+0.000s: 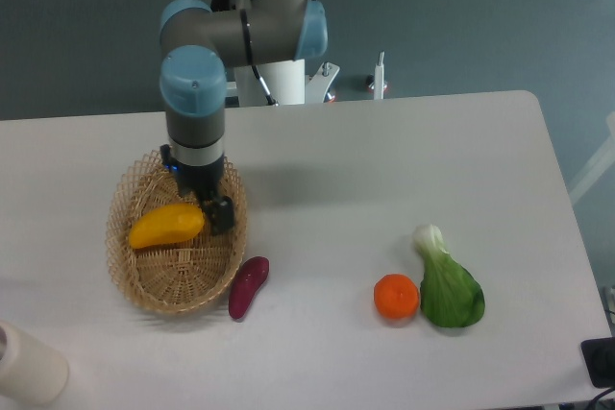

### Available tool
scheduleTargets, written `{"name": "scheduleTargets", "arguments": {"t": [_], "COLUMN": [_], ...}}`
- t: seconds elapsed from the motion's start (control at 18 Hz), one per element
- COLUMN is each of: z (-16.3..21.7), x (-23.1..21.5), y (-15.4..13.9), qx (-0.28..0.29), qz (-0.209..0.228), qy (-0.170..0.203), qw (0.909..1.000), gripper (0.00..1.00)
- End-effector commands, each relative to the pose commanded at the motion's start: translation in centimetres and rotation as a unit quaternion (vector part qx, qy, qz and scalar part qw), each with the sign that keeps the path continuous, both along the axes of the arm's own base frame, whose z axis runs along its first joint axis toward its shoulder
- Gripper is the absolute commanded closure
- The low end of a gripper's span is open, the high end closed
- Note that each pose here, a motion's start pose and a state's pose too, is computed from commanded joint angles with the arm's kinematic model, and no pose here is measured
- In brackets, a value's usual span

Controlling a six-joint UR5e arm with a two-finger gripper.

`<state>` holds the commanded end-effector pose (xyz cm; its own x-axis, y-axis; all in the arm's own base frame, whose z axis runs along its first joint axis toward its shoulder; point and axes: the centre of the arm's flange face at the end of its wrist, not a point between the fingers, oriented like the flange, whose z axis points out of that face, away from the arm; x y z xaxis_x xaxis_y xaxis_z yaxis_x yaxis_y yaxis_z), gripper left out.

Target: Place the mango in the basket

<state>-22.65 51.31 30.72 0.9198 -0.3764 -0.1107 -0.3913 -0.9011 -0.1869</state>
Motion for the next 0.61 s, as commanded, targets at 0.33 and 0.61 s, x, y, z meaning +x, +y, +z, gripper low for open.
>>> {"name": "scheduleTargets", "arguments": {"t": [0.33,0.61], "z": [3.7,2.8], "x": [-9.3,-18.7], "y": [-1.5,-5.8], "qx": [0.012,-0.025], "qz": [0.051,0.055], "qy": [0.014,-0.005], "qw": [0.9985,0.9982], "gripper": [0.00,0.00]}}
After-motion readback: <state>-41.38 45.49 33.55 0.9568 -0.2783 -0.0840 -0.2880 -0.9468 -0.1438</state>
